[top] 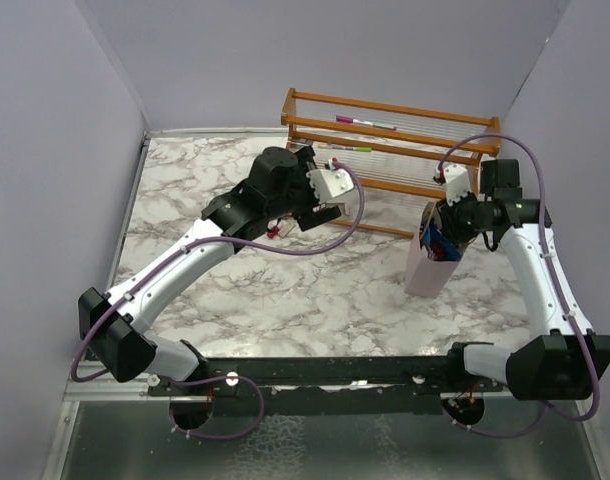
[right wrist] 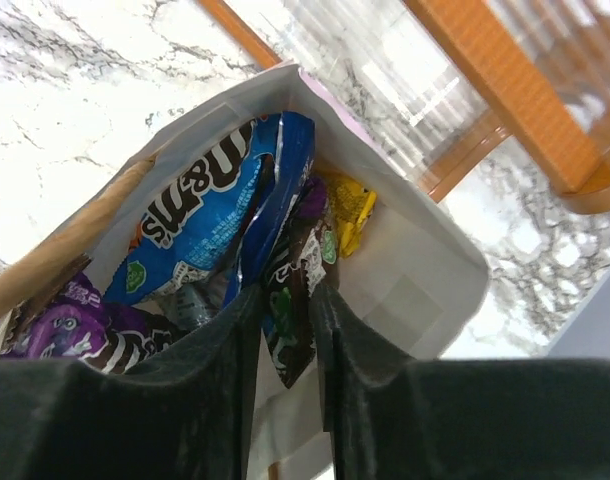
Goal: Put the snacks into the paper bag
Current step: Place the snack in the paper bag.
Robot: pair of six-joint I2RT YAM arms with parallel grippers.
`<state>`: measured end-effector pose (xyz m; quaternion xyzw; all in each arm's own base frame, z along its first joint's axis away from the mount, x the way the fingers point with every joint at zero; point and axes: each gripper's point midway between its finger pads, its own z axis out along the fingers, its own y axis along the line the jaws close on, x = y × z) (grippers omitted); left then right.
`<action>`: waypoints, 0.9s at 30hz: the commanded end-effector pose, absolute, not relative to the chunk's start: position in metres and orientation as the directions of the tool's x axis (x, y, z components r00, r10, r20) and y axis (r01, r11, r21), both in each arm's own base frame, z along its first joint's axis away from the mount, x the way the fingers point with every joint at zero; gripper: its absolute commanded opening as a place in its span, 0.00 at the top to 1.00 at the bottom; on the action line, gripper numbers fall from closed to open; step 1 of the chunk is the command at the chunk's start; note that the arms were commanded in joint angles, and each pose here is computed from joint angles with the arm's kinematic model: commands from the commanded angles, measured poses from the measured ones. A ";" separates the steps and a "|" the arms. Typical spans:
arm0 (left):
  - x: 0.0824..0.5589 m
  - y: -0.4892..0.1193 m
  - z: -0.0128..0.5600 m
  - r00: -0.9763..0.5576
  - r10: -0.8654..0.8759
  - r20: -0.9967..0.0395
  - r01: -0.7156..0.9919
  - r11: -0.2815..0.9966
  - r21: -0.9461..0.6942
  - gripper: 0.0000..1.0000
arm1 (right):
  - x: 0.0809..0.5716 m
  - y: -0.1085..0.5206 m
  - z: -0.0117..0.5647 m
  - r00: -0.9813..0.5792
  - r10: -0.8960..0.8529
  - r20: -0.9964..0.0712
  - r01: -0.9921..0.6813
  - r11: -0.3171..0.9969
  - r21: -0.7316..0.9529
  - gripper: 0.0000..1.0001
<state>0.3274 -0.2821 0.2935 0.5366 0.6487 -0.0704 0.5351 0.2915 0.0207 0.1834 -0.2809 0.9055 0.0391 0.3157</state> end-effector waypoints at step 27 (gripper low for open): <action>0.325 -0.269 0.315 0.156 0.566 -0.810 0.757 0.457 0.466 0.01 | 0.264 0.047 0.270 -0.483 -0.424 -0.766 -0.555 0.825 -0.106 0.50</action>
